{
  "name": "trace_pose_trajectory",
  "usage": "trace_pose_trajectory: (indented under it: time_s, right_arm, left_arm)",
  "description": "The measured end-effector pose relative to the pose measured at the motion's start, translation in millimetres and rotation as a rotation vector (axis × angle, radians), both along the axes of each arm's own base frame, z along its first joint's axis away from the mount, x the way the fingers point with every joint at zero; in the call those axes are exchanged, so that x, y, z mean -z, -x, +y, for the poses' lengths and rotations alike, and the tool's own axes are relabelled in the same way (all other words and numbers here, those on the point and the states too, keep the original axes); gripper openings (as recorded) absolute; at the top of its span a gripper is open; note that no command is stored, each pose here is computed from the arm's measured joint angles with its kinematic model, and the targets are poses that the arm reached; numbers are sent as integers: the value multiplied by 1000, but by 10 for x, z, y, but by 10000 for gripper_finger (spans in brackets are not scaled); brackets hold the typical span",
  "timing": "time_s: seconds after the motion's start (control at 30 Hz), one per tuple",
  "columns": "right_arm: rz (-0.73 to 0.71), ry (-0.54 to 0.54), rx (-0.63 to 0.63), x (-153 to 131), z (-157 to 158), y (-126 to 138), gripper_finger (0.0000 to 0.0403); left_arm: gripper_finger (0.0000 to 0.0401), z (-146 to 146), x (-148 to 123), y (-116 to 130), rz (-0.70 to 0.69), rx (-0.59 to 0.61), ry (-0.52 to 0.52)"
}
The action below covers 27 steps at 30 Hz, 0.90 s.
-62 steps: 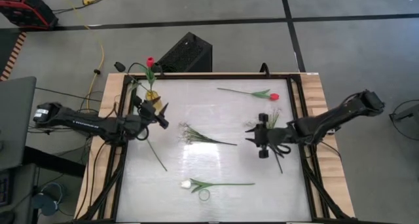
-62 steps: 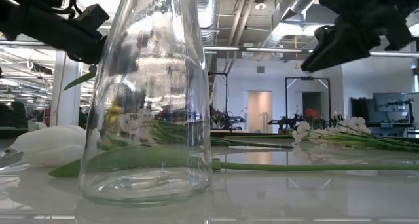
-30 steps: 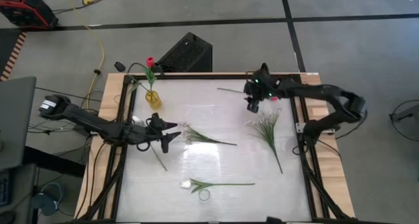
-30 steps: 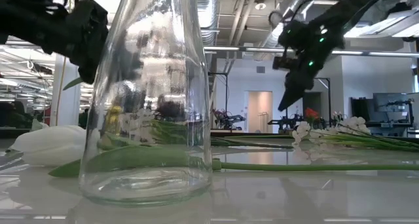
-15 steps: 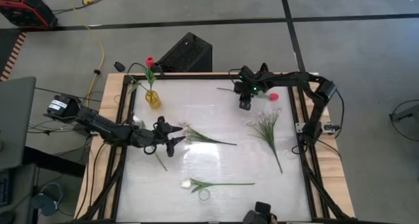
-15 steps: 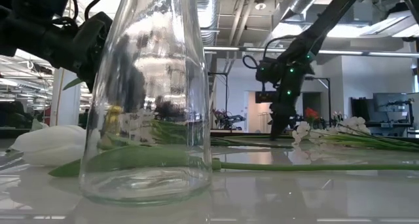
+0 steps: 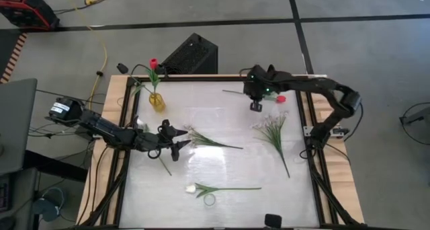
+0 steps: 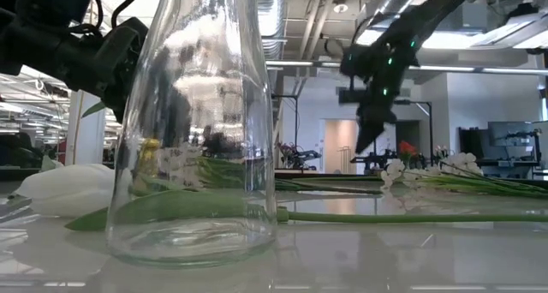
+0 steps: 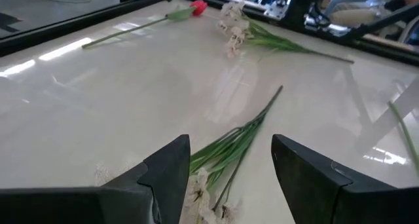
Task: Sort flowers into vase by color
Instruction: Put the red tulip into the yellow vase
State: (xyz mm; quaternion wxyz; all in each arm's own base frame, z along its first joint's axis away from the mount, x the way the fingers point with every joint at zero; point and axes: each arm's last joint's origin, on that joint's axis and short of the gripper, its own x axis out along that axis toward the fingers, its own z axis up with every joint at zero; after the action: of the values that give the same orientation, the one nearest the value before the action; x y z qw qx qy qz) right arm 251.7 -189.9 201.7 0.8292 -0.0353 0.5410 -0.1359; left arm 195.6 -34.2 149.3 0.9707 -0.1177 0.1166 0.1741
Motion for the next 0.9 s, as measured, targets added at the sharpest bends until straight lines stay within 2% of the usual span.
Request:
trace_pose_trajectory:
  time_s: [0.2,0.33,0.57,0.67,0.77,0.83,0.9]
  right_arm:
    - [-78,68,23,-100,-126,39,66]
    - [-20,14,40,113,-225,48,107]
    - [81,-78,29,520,-363,8,213]
    - [113,-102,34,611,-438,-17,238]
    - [162,-126,37,680,-480,-28,220]
    - [187,-147,23,661,-465,-36,176]
    - [205,-156,9,597,-412,-52,112]
  left_arm:
    - [204,-3,-37,-11,-41,1,13]
    - [204,-8,-35,-12,-38,18,17]
    - [204,-1,-34,-10,-20,9,-44]
    - [204,11,-34,-11,-15,5,-59]
    - [204,28,-34,-14,-15,-4,-58]
    - [204,35,-34,-15,-17,-9,-51]
    - [204,35,-34,-15,-18,-10,-49]
